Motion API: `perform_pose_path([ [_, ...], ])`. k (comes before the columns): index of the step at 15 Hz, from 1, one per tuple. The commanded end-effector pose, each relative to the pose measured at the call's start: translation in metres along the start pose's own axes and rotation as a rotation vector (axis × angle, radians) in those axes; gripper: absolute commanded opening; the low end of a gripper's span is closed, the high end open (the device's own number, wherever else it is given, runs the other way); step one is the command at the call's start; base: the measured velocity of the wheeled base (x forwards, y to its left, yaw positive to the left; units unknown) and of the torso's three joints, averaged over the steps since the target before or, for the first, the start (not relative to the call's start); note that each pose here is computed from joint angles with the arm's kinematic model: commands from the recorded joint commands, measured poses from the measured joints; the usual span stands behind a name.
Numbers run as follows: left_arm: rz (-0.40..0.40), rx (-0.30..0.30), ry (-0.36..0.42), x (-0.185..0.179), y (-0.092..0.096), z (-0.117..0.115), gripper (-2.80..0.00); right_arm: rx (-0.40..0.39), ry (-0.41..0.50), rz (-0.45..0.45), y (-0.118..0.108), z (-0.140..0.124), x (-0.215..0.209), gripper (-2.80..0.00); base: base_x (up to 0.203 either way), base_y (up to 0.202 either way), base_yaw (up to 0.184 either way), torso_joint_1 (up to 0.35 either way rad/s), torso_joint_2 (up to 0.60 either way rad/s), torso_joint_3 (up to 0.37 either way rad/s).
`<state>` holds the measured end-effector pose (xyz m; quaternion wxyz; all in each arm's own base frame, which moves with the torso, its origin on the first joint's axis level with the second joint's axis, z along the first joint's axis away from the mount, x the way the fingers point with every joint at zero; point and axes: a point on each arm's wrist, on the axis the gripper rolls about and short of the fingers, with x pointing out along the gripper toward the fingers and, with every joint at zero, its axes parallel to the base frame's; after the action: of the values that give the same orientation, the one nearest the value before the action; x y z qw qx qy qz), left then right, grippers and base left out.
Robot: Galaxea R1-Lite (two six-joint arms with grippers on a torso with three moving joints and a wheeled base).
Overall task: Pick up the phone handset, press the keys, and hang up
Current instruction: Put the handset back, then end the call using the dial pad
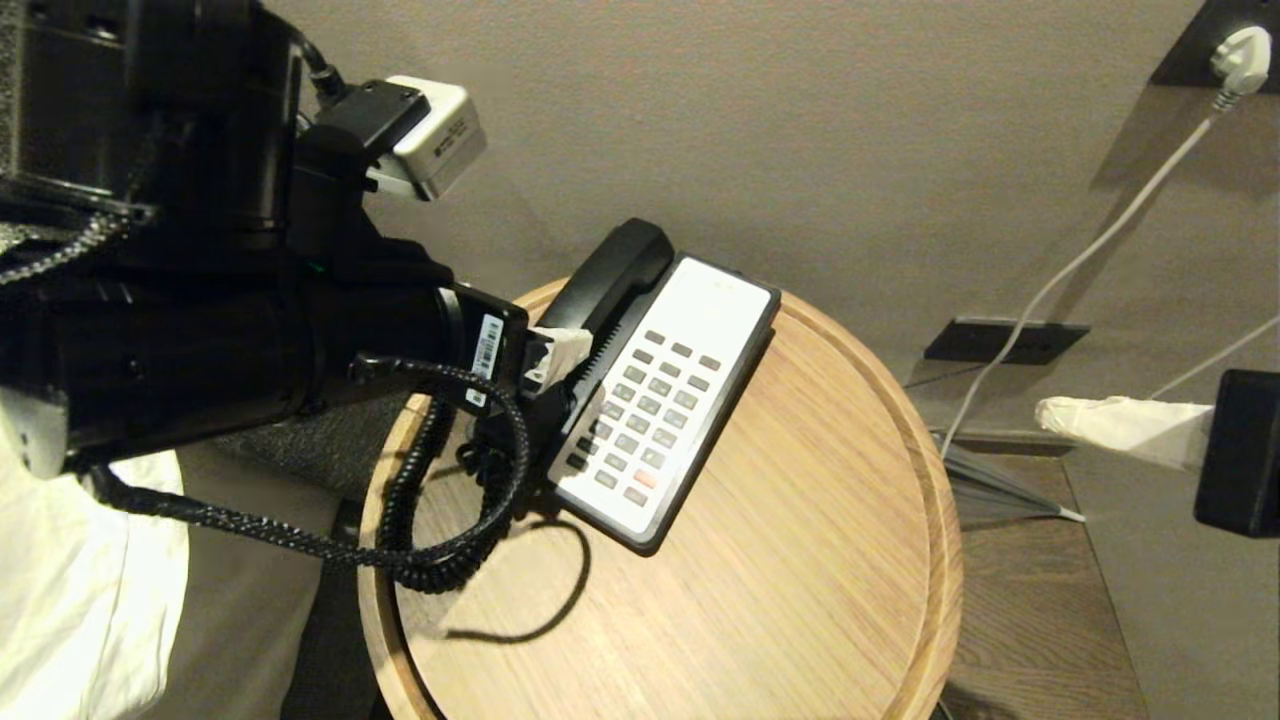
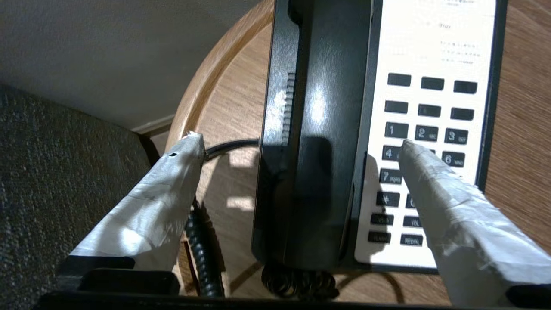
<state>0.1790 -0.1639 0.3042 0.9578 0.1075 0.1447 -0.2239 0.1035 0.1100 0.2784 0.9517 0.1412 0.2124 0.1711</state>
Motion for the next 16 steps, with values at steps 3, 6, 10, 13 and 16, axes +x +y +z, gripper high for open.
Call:
perform_pose_path([
  [3,0.0,-0.071,-0.013,-0.02,0.006,-0.006,-2.8,-0.011,0.018,-0.007,0.003,-0.002,0.007,-2.8,0.0,0.0,0.0,0.0,0.0,0.0],
  [6,-0.01,-0.225,-0.051,-0.041,0.012,-0.007,-2.8,-0.008,0.05,0.058,0.013,-0.001,0.019,-2.8,0.0,0.0,0.0,0.0,0.0,0.0],
  [10,-0.053,-0.445,-0.138,-0.089,0.025,-0.02,-2.8,-0.023,0.093,0.173,0.046,0.002,0.045,-2.8,0.0,0.0,0.0,0.0,0.0,0.0],
  [13,-0.147,-0.612,-0.228,-0.128,0.037,-0.038,-2.8,-0.061,0.161,0.274,0.08,-0.006,0.058,-2.8,0.0,0.0,0.0,0.0,0.0,0.0],
  [16,-0.165,-0.679,-0.327,-0.141,0.046,-0.075,-2.8,-0.096,0.225,0.261,0.093,-0.024,0.079,-2.8,0.0,0.0,0.0,0.0,0.0,0.0],
])
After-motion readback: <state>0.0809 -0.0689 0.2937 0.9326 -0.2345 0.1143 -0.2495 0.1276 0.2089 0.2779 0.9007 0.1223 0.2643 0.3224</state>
